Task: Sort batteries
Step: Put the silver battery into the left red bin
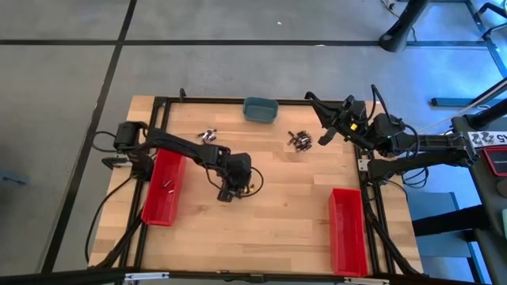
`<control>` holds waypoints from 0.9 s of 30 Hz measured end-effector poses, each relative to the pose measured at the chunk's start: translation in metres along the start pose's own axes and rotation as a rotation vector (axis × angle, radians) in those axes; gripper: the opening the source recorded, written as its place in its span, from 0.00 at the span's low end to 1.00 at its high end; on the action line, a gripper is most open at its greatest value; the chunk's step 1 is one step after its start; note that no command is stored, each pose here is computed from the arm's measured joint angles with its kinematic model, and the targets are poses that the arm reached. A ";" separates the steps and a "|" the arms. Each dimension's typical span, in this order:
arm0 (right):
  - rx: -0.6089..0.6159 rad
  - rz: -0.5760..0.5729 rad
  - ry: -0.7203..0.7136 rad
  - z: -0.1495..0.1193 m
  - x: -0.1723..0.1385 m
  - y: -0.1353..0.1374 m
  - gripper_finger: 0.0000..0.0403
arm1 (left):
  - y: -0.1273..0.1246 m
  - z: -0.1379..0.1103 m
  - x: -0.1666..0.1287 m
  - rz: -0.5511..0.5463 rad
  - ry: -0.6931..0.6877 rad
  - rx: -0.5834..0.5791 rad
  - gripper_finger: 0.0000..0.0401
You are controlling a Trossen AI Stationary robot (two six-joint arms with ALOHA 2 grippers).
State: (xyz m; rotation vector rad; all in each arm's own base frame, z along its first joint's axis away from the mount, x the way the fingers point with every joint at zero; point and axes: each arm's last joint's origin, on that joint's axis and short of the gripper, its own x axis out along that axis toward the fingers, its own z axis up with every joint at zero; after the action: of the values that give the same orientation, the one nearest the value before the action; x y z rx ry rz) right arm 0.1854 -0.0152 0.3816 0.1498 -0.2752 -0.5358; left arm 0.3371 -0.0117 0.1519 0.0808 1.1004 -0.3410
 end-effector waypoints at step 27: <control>0.000 0.000 0.000 0.000 0.000 0.000 0.06 | 0.006 -0.006 0.013 0.107 0.072 0.083 0.15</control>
State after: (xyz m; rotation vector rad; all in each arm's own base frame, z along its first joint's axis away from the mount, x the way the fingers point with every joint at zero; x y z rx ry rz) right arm 0.1854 -0.0152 0.3816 0.1494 -0.2751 -0.5363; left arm 0.3394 -0.0076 0.1371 0.2262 1.1486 -0.2894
